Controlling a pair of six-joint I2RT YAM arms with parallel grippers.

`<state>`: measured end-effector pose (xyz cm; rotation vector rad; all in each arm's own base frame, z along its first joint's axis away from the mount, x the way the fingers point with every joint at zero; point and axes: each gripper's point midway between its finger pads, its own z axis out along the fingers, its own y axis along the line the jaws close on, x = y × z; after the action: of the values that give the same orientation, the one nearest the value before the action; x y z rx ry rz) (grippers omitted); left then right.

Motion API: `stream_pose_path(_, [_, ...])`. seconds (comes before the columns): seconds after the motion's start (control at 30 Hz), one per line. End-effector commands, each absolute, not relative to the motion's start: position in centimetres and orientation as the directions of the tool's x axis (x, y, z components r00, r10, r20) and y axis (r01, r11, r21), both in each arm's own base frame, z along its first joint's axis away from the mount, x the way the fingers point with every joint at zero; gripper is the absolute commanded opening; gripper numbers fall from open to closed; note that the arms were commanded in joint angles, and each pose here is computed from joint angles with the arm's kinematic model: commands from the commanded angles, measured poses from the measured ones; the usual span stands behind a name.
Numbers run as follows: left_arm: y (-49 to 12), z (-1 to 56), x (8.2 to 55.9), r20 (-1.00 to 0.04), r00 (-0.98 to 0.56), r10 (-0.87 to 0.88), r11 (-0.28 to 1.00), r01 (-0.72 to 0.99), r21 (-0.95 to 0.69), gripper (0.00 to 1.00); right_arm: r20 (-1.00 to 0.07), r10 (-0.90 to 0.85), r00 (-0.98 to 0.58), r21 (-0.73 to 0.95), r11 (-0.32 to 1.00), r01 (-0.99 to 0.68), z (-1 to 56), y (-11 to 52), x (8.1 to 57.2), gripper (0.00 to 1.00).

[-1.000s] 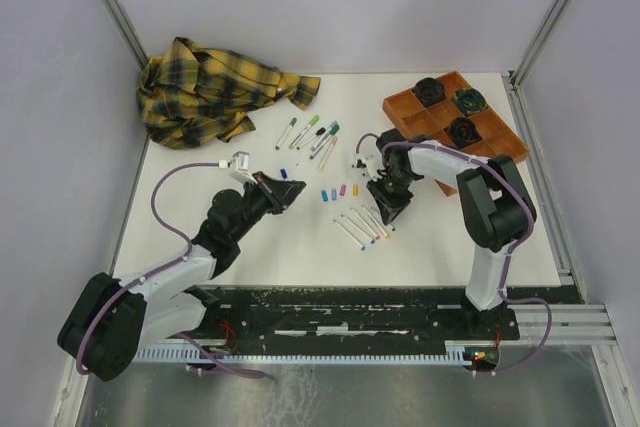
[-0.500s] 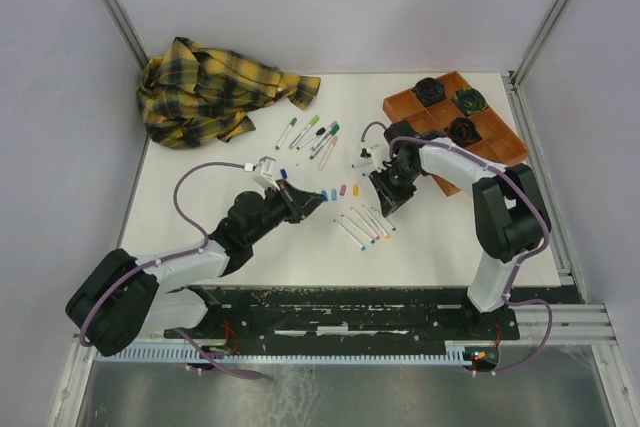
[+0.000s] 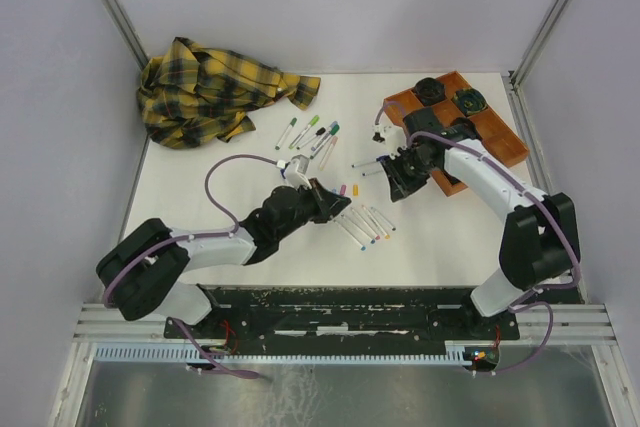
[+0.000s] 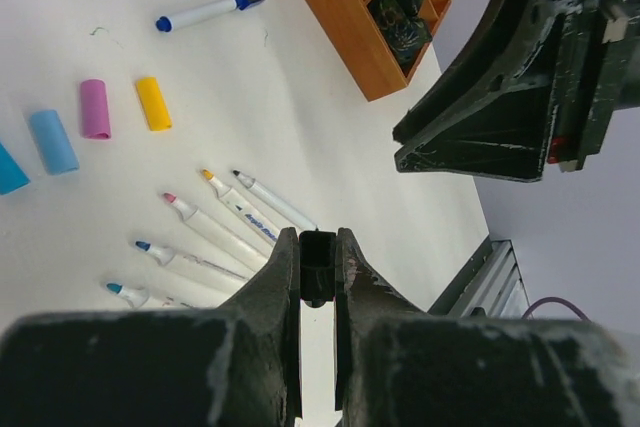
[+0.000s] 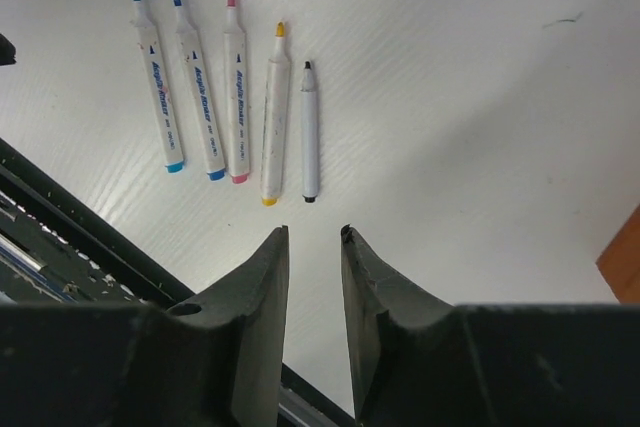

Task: Open the pen caps
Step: Place the pen at the center of the board, then place the pen cap at the center of the board.

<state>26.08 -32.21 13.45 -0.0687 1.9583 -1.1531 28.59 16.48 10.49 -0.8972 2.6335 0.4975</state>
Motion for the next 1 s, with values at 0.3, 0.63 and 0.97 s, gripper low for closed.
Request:
stream_pose_path(0.3, [-35.6,10.7,30.0,-0.72,-0.621,-0.309,0.806,0.232,-0.545,0.03,-0.531,-0.492,-0.69,0.031,0.803,-0.596,15.0,12.2,31.3,0.34])
stream_pose_path(0.63, [-38.1,6.6,33.4,-0.716,-0.685,-0.136,0.942,0.135,-0.308,0.03,-0.563,-0.464,-0.684,-0.015,0.833,-0.553,15.7,11.1,32.1,0.34])
stream_pose_path(0.97, [-39.5,4.8,35.6,-0.716,-0.697,-0.039,0.973,0.138,-0.187,0.07,-0.577,-0.445,-0.685,-0.016,0.845,-0.535,16.0,10.7,32.3,0.35])
